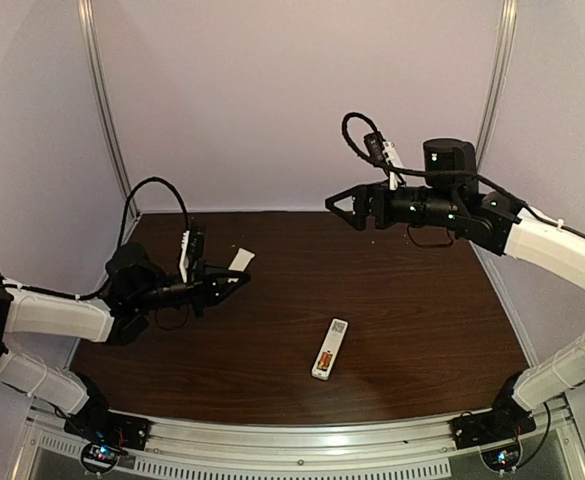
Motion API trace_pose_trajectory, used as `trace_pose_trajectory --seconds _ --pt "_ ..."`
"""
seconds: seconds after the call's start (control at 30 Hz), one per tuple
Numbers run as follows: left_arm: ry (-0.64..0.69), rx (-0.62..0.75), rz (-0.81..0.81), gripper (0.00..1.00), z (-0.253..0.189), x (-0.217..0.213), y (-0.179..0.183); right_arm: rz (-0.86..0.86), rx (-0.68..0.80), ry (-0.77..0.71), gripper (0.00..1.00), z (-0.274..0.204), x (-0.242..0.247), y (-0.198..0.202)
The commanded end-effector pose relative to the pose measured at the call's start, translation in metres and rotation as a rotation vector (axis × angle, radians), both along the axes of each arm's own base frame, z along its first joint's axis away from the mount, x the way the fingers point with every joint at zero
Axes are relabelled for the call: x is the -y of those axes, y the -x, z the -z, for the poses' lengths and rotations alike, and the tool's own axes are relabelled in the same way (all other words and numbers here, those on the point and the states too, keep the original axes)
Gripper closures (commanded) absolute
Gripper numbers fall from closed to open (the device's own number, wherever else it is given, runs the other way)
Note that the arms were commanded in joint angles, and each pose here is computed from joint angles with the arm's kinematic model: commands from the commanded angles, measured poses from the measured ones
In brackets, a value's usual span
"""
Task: Load the batteries into the remote control
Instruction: Pass from the left arm to the right
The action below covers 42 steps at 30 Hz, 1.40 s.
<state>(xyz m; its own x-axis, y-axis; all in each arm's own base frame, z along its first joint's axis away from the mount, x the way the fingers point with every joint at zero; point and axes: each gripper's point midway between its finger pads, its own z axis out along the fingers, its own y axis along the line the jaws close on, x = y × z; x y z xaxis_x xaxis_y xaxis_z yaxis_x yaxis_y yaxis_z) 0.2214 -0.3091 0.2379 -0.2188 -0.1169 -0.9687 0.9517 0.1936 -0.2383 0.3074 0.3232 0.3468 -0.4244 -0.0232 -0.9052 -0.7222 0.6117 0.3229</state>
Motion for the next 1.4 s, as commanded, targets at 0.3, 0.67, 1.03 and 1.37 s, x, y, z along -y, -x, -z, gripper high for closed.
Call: trace_pose_trajectory --seconds 0.3,0.67,1.03,1.37 --pt "0.179 0.279 0.289 1.0 -0.101 0.025 0.074 -0.459 0.327 -0.183 0.46 -0.044 -0.078 0.116" --pt "0.196 0.324 0.332 1.0 -0.116 0.033 0.098 -0.573 0.476 -0.086 0.6 -0.04 -0.116 0.166" --pt "0.196 0.325 0.329 1.0 -0.115 0.034 0.098 -0.607 0.486 -0.068 0.83 -0.04 -0.132 0.174" --pt "0.117 0.264 0.101 0.12 -0.104 0.028 0.066 -0.49 0.51 -0.005 1.0 -0.038 -0.121 0.155"
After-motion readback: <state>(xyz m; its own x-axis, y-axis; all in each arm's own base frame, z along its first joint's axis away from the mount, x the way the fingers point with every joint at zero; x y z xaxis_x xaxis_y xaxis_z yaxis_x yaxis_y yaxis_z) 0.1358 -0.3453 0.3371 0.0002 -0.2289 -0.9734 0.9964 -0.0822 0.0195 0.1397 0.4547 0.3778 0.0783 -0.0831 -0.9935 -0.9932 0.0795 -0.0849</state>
